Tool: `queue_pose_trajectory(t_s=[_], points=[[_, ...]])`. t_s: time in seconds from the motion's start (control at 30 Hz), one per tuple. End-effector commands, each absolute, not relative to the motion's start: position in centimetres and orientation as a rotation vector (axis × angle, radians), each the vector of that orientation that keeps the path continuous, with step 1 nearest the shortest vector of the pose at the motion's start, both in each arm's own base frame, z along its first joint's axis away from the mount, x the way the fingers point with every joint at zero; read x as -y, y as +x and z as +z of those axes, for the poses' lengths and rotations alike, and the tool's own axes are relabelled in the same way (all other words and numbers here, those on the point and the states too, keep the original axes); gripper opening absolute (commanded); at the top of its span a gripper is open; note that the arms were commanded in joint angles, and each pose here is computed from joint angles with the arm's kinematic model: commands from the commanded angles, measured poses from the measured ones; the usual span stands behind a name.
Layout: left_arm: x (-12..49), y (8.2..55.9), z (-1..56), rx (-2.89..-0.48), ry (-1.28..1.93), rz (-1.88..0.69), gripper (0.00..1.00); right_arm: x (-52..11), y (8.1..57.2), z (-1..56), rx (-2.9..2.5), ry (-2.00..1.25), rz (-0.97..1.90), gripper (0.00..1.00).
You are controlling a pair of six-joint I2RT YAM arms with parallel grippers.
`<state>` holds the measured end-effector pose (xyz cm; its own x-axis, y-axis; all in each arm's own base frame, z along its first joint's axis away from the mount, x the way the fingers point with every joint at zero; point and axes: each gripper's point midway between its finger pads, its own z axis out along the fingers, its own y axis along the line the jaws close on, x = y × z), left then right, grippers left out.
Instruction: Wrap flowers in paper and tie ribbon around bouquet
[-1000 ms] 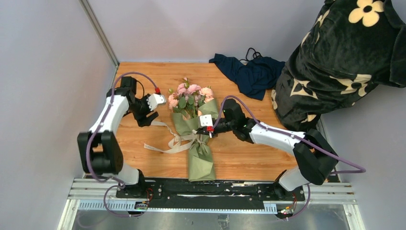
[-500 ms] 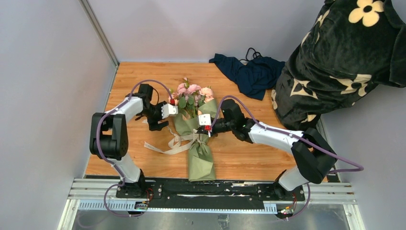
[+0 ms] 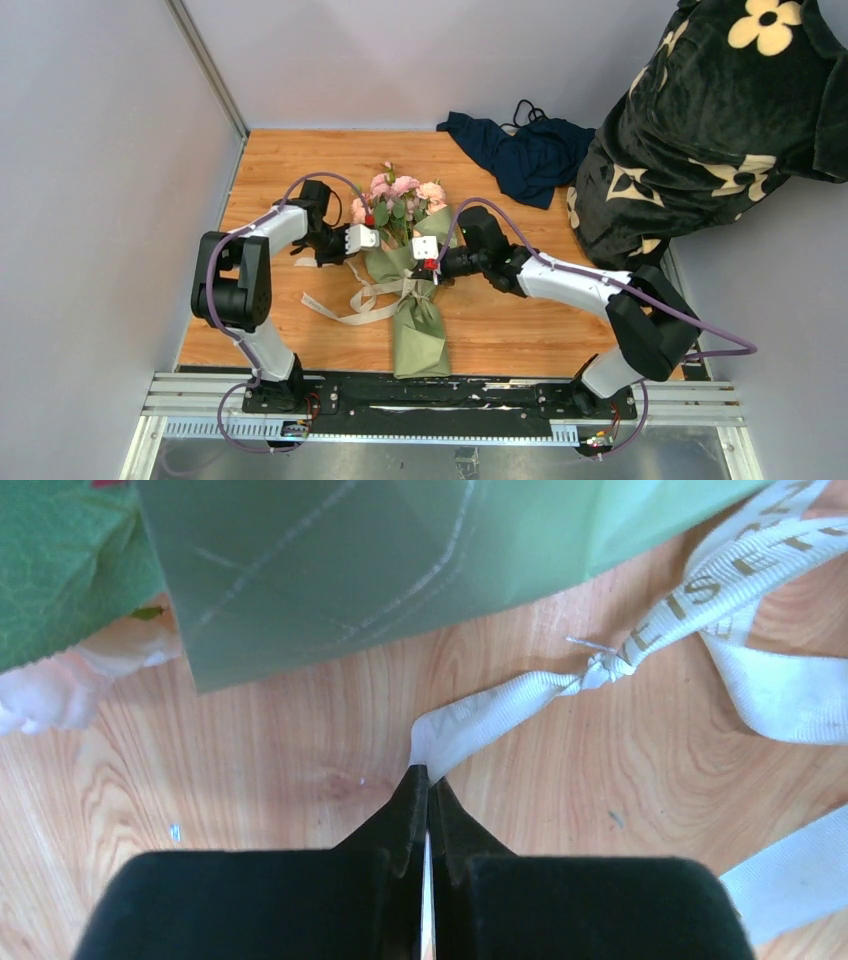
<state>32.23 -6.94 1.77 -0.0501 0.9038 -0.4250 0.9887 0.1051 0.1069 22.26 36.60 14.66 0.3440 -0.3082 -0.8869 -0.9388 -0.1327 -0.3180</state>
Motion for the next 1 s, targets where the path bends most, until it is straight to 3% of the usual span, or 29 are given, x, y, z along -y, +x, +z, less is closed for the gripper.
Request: queue_pose_trajectory(t_s=[0.0, 0.27, 0.37, 0.47, 0.73, 0.97], points=[[6.6, 30.6, 4.6, -2.057, 1.787, -0.288, 0.0, -37.2, 22.9, 15.5, -1.183, -1.601, 0.862, 0.0], [7.4, 18.8, 15.6, -2.029, 1.851, -0.339, 0.0, -38.1, 23.5, 17.5, -1.269, -1.457, 0.943, 0.0], [11.3, 15.1, 19.3, -1.815, 1.957, -0.312, 0.0, -38.3, 23.7, 17.6, -1.294, -1.417, 0.959, 0.0], [17.8, 11.0, 23.6, -1.556, 2.039, -0.464, 0.0, -38.5, 23.8, 17.6, -1.324, -1.387, 0.982, 0.0], [33.2, 11.0, 31.9, -1.285, 2.092, -0.454, 0.0, -38.2, 23.6, 18.0, -1.318, -1.376, 0.999, 0.0], [37.9, 9.8, 30.4, -1.105, 2.228, -0.46, 0.0, -38.3, 23.5, 17.9, -1.301, -1.41, 1.023, 0.0]])
